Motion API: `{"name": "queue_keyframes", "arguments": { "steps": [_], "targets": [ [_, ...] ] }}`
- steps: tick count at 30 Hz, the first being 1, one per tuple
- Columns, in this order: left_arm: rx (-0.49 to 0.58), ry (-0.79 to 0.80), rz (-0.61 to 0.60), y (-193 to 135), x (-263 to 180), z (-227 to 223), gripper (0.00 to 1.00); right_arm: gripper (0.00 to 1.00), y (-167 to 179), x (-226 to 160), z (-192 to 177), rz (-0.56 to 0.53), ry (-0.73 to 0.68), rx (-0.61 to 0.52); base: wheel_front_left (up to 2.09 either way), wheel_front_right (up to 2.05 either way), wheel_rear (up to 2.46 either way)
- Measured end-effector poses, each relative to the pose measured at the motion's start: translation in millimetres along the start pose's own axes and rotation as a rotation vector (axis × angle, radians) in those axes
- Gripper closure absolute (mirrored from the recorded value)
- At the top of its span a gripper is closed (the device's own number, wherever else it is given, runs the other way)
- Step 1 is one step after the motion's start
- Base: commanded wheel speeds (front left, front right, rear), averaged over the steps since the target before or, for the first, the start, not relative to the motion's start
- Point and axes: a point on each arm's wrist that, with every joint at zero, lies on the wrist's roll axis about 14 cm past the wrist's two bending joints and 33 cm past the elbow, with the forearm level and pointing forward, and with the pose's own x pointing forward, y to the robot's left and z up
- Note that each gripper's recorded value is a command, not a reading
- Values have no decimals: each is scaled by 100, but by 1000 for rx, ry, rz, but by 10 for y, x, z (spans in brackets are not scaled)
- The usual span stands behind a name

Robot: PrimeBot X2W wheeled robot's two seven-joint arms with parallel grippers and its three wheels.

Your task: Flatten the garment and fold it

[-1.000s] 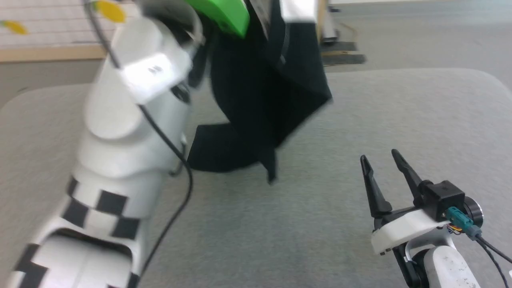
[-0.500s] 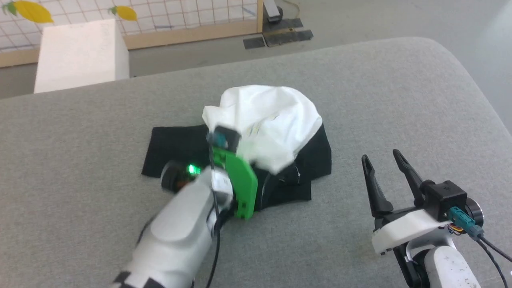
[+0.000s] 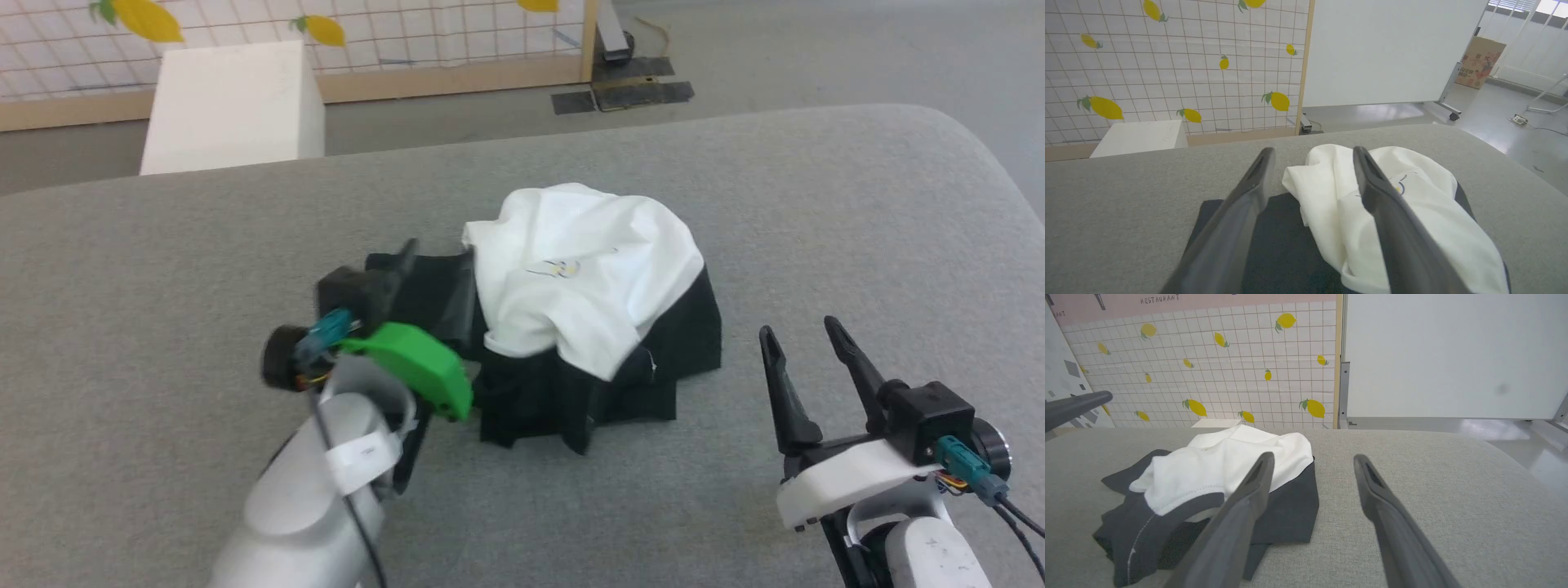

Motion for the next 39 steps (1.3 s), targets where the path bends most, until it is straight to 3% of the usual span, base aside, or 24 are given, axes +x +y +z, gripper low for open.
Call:
{"name": "queue_keyframes", "arguments": {
  "steps": [6,10,22,29,39],
  "targets": [
    [54,-177,187,560,-439,475,0,0,112,56,107,36,-21,-21,0,0,0],
    [83,-203,283,790,-797,493,0,0,153,87,179,49,-39,-26,0,0,0],
    [70,-178,401,944,-1312,286,0,0,127,63,17,40,33,-14,0,0,0],
    [60,-186,414,987,-1322,281,0,0,-62,90,-526,-16,307,0,0,0,0],
    [64,-175,426,1100,-1282,225,0,0,76,493,-1083,12,678,46,0,0,0]
  ]
}}
